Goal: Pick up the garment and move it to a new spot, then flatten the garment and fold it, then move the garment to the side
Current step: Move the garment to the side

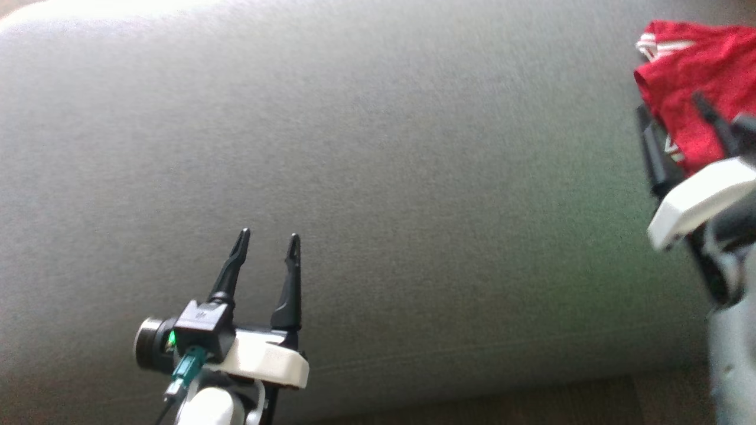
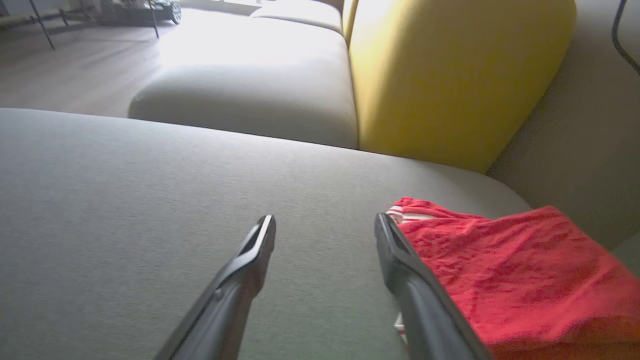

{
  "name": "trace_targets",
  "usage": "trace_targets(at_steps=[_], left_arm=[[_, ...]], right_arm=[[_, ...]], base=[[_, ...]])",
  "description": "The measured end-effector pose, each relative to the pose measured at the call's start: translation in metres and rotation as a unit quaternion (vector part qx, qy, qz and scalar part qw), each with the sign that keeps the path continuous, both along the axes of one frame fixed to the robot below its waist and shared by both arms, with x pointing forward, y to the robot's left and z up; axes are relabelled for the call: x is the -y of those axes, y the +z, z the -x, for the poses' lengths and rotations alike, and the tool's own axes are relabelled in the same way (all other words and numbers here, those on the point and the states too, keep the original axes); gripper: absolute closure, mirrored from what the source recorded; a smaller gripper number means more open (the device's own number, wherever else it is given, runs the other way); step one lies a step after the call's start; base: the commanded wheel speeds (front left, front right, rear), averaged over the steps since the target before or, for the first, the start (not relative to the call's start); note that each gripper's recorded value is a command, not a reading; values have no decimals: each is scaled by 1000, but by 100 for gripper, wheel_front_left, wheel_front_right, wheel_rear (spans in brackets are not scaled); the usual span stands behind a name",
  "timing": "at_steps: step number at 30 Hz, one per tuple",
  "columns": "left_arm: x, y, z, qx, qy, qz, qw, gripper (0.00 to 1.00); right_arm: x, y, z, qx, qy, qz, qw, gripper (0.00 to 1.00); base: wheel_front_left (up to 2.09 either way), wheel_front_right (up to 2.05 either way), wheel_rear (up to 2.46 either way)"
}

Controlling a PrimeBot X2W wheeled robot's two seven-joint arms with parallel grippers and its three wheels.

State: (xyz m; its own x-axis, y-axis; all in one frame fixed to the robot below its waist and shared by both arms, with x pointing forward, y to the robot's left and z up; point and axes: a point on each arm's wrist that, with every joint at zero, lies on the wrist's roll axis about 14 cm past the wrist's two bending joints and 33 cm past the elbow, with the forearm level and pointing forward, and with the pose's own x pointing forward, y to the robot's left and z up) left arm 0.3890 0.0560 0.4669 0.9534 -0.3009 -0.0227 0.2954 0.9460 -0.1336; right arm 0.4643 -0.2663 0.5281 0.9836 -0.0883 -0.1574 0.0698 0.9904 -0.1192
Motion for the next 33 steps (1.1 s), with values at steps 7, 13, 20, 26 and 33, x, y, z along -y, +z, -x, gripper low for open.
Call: trace_targets(at_steps=[7,13,20,26,33], left_arm=[[-37,18,19,9,74,22,997,0],[-62,28,36,17,127,32,991,0],[-76,35,58,23,157,49,986,0],[-78,42,61,35,158,50,986,0],[-74,47,64,45,148,41,987,0]], right_arm=[[-57,-22,27,42,46,-46,997,0],[-93,-16,42,112,88,-61,988,0],[-105,5,70,155,106,-67,980,0],[-100,4,86,156,98,-73,980,0],[-91,-6,100,142,82,-85,983,0]], base=[[0,0,0],[0,0,0],[0,0,0],[0,0,0],[0,0,0]])
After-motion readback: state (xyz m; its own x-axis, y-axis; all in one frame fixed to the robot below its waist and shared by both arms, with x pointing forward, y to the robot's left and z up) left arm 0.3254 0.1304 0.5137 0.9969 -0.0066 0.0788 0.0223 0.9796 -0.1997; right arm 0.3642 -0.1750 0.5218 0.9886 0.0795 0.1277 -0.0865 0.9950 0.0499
